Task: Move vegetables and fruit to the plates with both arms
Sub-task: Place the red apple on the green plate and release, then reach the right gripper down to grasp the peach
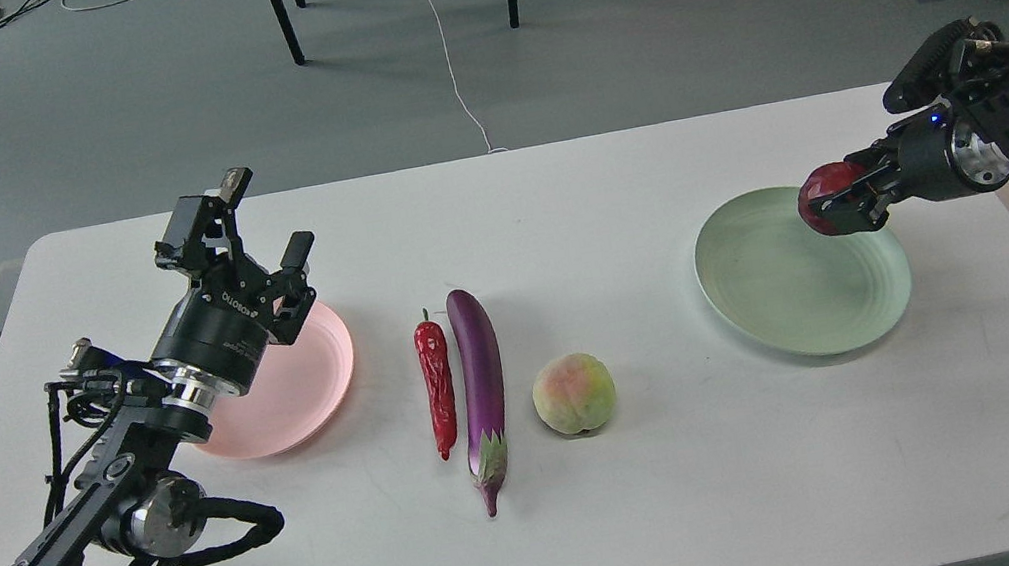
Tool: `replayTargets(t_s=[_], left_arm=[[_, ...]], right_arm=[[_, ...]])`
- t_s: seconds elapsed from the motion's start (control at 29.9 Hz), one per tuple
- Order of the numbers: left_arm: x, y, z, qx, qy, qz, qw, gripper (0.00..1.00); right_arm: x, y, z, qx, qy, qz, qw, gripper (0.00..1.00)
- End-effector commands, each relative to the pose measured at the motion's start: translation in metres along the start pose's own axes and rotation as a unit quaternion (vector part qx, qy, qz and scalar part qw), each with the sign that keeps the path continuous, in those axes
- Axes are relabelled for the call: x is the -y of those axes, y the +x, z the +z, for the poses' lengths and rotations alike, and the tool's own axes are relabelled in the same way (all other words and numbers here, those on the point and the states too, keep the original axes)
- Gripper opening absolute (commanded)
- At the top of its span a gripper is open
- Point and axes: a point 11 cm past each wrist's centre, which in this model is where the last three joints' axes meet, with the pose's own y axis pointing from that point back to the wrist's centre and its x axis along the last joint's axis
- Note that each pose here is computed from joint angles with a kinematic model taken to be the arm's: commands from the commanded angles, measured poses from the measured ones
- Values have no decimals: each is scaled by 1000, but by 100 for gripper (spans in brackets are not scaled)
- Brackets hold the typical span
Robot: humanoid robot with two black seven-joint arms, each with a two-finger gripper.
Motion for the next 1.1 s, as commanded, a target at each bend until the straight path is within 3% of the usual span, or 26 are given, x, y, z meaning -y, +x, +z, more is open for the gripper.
replayTargets(t_s=[0.0,0.07,0.2,0.27,0.4,0.5,0.73,0.87,1.07], left_arm=[[0,0,0,0,0,1,1000,98],[0,0,0,0,0,1,1000,98],[0,1,1,2,0,1,1000,98],[0,1,1,2,1,1,1000,98],[0,1,0,1,1,1,1000,98],[0,1,1,3,1,0,1000,98],[0,2,2,4,1,0,1000,98],[0,2,2,4,1,1,1000,98],[-1,3,1,4,2,2,1000,98]], right_arm=[[13,-6,-4,-6,-3,0,1000,59],[16,-7,-6,-6,0,-1,1000,65],[17,-9,-8,-6,1,-2,1000,88],[16,-8,-7,-4,1,0,1000,95],[15,2,-9,-3,4,14,1000,97],[5,38,-12,-12,13,54,998,97],[-15,114,-80,-5,124,121,985,98],[-8,120,-137,-11,199,95,975,98],[7,112,-186,-37,250,38,967,97]])
